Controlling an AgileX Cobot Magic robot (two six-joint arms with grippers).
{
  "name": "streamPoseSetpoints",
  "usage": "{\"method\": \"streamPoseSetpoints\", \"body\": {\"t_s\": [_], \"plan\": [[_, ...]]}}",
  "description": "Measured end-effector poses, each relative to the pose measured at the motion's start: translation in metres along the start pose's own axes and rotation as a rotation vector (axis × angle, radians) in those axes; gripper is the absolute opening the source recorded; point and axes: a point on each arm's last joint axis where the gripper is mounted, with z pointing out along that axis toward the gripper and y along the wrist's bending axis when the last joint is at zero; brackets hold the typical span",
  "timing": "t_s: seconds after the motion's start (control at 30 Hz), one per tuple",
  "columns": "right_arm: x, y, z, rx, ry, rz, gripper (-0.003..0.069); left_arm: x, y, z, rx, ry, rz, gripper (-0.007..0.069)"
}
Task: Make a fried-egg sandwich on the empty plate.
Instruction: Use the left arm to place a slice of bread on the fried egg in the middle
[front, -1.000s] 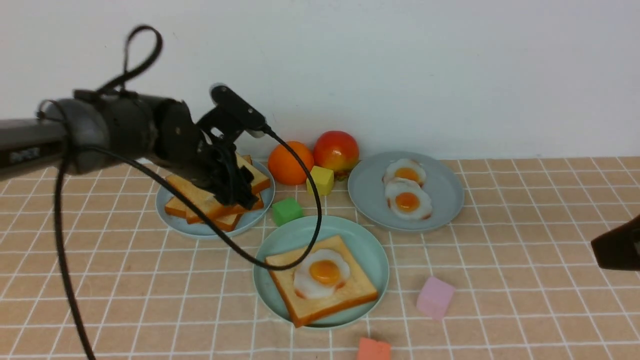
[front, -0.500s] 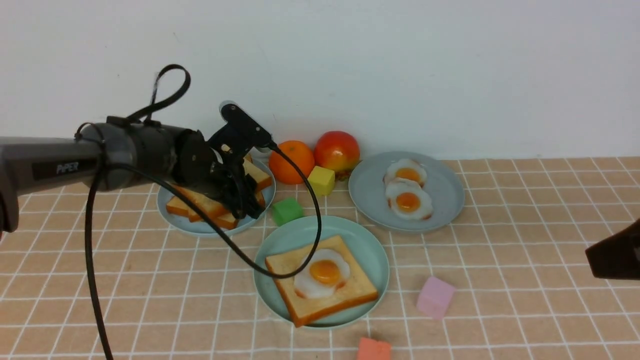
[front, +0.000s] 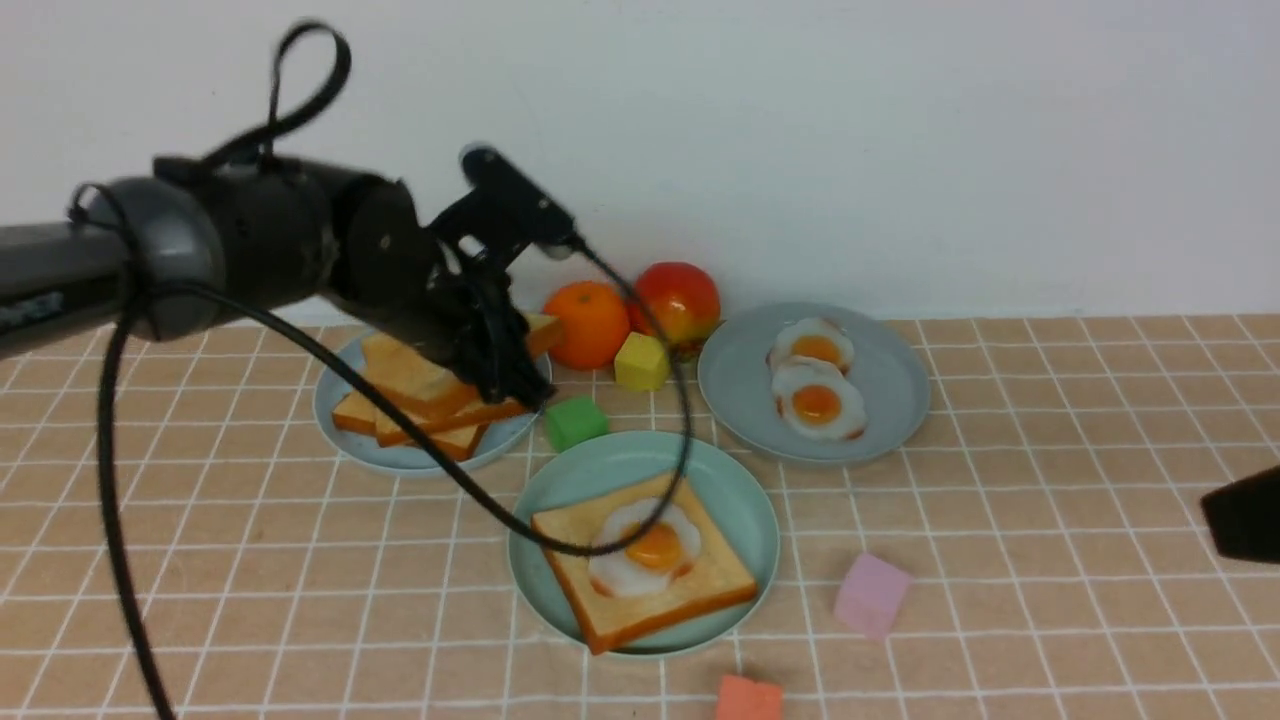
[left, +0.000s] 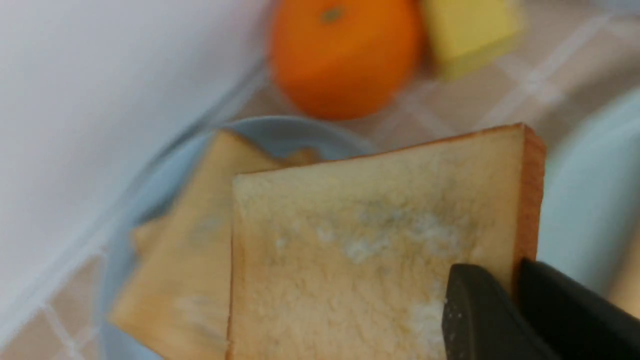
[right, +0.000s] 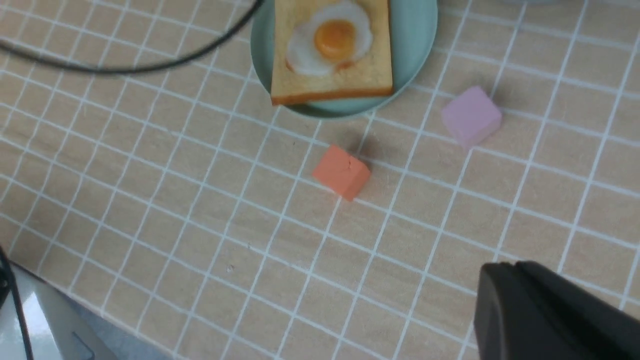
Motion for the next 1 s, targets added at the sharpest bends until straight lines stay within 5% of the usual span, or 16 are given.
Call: {"method": "streamPoseSetpoints", "body": {"t_s": [0.23, 0.4, 1.0], "plan": [[0.014, 0.009, -0.029, 0.002, -0.102, -0.037, 0.0040, 0.000, -0.090, -0.027, 0.127, 0.049, 0.122, 0.0081], [0.022, 0.013, -0.040, -0.002, -0.121, -0.051, 0.0042, 0.007, -0.125, -0.022, 0.143, 0.065, 0.257, 0.0081], [0.029, 0.016, -0.043, -0.015, -0.091, -0.036, 0.0055, 0.003, -0.140, -0.015, 0.134, 0.011, 0.378, 0.0079]]}}
